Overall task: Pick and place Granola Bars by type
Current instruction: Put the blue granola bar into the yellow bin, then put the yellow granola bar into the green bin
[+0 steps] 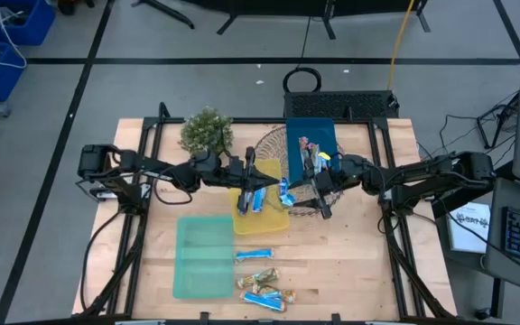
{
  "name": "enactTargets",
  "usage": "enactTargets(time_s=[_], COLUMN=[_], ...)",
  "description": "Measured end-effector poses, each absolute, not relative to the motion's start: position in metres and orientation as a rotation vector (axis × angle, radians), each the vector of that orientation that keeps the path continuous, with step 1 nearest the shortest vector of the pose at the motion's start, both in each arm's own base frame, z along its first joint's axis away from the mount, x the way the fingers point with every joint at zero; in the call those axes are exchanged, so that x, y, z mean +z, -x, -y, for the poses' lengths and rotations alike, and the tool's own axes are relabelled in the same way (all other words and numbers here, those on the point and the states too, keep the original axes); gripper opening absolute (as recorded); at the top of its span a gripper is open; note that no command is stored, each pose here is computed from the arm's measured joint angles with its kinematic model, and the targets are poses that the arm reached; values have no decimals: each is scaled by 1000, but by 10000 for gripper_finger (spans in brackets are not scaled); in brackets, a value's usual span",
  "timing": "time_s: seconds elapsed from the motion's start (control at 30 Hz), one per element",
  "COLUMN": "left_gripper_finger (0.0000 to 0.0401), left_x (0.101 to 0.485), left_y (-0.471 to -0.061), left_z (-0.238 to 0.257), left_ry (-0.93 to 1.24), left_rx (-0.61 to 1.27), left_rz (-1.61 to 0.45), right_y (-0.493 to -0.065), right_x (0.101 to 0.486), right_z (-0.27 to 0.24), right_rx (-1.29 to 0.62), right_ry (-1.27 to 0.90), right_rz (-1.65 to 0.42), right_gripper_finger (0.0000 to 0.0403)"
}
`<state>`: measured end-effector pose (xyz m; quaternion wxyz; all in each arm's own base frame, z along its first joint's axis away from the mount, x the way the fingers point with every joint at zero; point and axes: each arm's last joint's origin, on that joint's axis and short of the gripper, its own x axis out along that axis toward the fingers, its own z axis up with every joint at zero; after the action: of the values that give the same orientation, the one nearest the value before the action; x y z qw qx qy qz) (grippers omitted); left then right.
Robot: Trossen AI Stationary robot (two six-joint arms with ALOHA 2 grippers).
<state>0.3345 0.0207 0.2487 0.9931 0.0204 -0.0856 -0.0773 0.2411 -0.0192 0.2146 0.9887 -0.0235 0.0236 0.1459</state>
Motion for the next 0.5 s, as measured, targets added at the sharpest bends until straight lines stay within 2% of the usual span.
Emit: enactTargets(time_s=[0.33,0.5], left_gripper_finger=[0,0], left_x=[259,257], left_y=[-326,-326], left_z=[-15,-14], left_ry=[-98,-92], left_rx=[-103,-84], left_rz=[123,89], right_y=[-240,-240], right_x=[212,211], right_z=[19,19], right_rx=[294,295], right_ry=[38,34], right_rz=[-79,-93], right_gripper_finger=[275,278])
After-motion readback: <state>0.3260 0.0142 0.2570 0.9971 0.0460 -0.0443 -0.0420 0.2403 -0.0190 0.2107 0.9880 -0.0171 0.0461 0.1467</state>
